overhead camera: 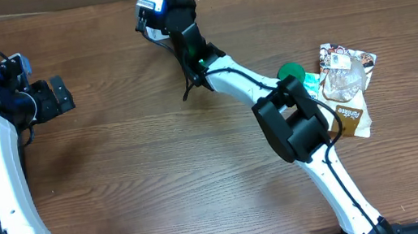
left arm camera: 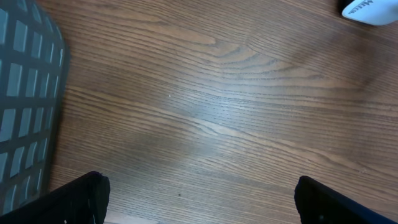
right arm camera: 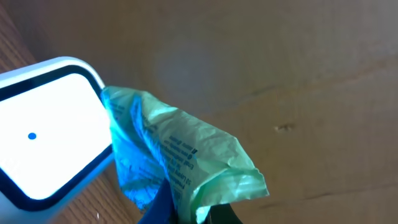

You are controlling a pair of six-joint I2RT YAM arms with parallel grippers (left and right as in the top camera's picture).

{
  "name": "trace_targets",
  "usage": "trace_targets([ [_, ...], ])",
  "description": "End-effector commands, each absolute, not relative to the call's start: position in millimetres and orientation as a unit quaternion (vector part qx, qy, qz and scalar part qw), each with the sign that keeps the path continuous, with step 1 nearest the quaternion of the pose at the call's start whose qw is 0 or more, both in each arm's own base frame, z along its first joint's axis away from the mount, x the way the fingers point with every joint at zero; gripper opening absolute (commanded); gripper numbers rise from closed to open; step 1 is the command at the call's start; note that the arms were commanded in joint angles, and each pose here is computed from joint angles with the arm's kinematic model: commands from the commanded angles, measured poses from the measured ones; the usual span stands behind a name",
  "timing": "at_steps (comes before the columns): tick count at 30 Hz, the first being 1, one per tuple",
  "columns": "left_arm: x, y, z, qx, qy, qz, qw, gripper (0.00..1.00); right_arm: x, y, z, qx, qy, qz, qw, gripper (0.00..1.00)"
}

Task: Scan the item barcode
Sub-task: 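Hold the wipes pack with the right gripper in front of the scanner, then carry the wipes pack right and set it on the item pile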

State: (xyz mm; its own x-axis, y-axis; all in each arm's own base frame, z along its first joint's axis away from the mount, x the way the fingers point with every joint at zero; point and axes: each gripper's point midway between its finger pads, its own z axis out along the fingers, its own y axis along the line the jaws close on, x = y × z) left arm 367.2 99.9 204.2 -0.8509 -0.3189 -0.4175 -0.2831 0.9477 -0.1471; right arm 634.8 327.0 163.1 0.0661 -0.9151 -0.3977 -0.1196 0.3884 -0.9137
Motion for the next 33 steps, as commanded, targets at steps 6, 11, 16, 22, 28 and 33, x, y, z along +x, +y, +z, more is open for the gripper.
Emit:
trace_targets([
  [6,368.7,99.6,206.0,-0.148,0.962,-0.038,0.227,1.00,586.4,290.4,341.7,-0.269,0.655,-0.262,0.655,0.04],
  [11,368.7,99.6,206.0,-0.148,0.962,-0.038,0.227,1.00,532.8,272.3,375.6,-0.217,0.735,-0.149,0.625,0.04],
  [16,368.7,99.6,206.0,-0.148,0.962,-0.038,0.227,1.00,463.9,238.6,383.6,-0.171,0.821,-0.015,0.544,0.04],
  [22,368.7,99.6,206.0,-0.148,0.962,-0.038,0.227,1.00,398.6,172.9,367.6,-0.108,0.900,0.090,0.412,0.04],
  [28,368.7,99.6,206.0,-0.148,0.962,-0.038,0.227,1.00,371.8,106.1,335.4,-0.041,0.945,0.130,0.298,0.04],
  [33,368.7,99.6,206.0,-0.148,0.962,-0.038,0.227,1.00,365.2,46.9,323.1,0.061,0.953,0.152,0.254,0.04],
])
